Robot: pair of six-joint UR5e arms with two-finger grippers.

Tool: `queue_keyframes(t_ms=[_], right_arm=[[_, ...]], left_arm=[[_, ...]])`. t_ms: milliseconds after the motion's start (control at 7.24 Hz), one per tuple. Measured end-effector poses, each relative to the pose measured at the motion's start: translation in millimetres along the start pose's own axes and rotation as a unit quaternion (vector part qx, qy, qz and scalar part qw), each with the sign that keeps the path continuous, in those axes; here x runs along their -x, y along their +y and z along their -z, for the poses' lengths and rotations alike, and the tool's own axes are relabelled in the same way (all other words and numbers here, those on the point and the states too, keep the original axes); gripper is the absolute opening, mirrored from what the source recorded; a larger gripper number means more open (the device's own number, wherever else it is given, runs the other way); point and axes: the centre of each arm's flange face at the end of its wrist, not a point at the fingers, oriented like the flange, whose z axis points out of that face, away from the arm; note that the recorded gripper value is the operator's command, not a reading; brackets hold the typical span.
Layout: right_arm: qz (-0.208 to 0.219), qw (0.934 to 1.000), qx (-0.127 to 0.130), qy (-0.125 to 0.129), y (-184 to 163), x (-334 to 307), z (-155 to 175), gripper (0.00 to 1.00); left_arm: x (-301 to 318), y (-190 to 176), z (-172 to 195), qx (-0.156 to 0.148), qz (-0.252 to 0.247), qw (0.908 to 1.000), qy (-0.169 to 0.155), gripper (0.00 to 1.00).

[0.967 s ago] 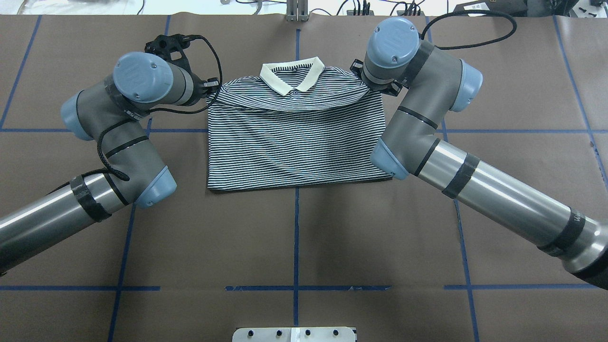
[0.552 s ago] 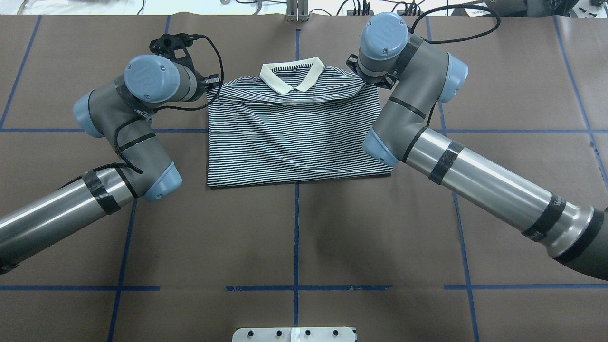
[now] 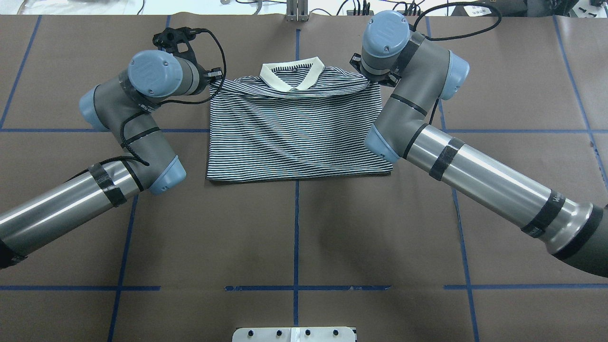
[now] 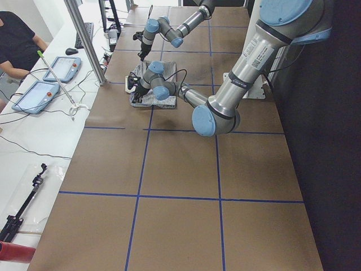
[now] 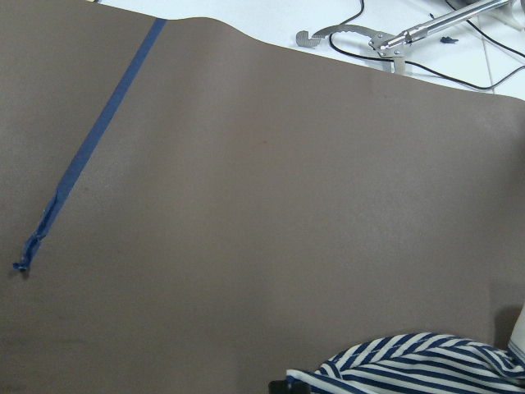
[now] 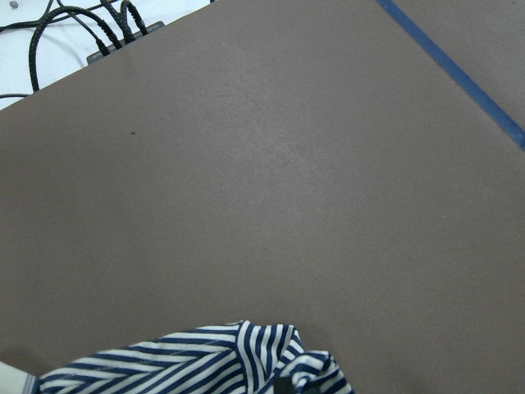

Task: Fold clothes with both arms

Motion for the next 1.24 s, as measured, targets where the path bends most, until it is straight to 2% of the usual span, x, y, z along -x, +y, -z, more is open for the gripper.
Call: queue_keyframes(t_ms=[276, 552, 829, 967, 1243], right_arm=[[-0.001, 0.9999, 0.001, -0.013, 1, 2, 10, 0.00], [0.003, 0.9989, 0.027, -0.039, 7, -14, 32, 0.00], [0.006, 0.9972, 0.039, -0.063, 10, -41, 59, 0.00], [0.007, 0.9969, 0.038, -0.068, 8, -48, 66, 0.00], [0.010, 0.9977, 0.029, -0.061, -7, -56, 61, 0.00]], left_arm=[[-7, -3, 5, -0.002, -0.001, 1.0000, 0.006, 0.00], [-10, -6, 22, -0.006, 0.000, 0.9998, 0.021, 0.00], [5, -3, 55, -0.012, 0.000, 0.9989, 0.045, 0.00], [10, -2, 64, -0.014, 0.000, 0.9986, 0.051, 0.00], [17, -1, 58, -0.014, 0.000, 0.9989, 0.044, 0.00]])
